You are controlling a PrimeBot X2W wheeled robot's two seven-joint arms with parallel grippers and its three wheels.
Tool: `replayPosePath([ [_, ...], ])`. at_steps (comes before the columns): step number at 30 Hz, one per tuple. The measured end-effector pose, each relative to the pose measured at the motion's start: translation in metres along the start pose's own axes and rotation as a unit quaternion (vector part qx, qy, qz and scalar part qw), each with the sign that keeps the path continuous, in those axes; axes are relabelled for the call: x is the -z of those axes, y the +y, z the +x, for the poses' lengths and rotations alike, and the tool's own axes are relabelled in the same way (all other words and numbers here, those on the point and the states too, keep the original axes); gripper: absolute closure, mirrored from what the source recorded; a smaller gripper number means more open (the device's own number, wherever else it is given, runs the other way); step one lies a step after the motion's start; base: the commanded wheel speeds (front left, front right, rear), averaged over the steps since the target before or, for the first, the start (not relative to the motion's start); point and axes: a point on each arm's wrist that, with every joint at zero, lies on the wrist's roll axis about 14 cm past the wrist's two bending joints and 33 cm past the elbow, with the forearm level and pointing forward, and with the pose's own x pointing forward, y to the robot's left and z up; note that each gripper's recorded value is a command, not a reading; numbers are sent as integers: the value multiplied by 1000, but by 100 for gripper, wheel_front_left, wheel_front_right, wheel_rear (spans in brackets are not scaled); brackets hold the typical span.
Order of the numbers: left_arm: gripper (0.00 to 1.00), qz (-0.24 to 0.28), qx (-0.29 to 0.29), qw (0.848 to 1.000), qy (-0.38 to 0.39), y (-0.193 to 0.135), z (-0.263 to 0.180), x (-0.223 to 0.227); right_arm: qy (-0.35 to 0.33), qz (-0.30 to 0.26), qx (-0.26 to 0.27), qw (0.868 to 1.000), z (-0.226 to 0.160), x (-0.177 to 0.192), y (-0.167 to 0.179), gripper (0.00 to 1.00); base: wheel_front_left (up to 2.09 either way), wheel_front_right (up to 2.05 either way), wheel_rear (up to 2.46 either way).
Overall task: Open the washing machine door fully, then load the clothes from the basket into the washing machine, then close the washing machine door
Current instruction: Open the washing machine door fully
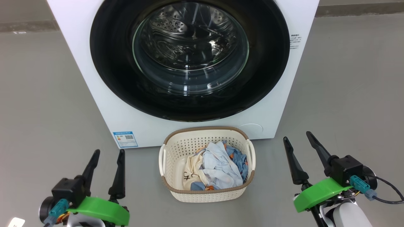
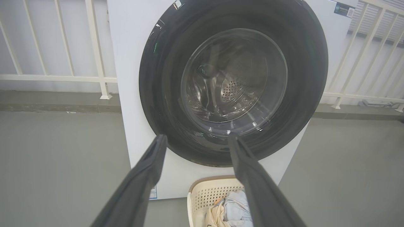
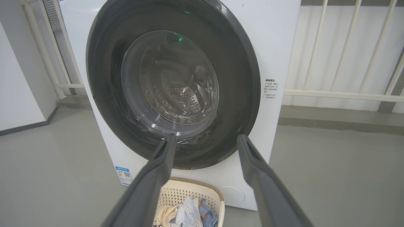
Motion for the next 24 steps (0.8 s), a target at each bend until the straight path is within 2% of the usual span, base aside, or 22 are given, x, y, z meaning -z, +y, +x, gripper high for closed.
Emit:
replayPosePath([
  [5, 0, 0, -1, 1000, 0, 0, 0, 0, 1, 2, 0, 1000, 0, 1, 1, 0, 79, 79, -157],
  [17, 0, -5, -10, 1000, 2, 6, 1, 2, 5, 2, 4, 1000, 0, 4, -2, 0, 116, 116, -232],
  [24, 0, -7, -10, 1000, 5, 5, 2, 5, 6, 5, 7, 1000, 0, 5, -4, 0, 63, 63, -127],
])
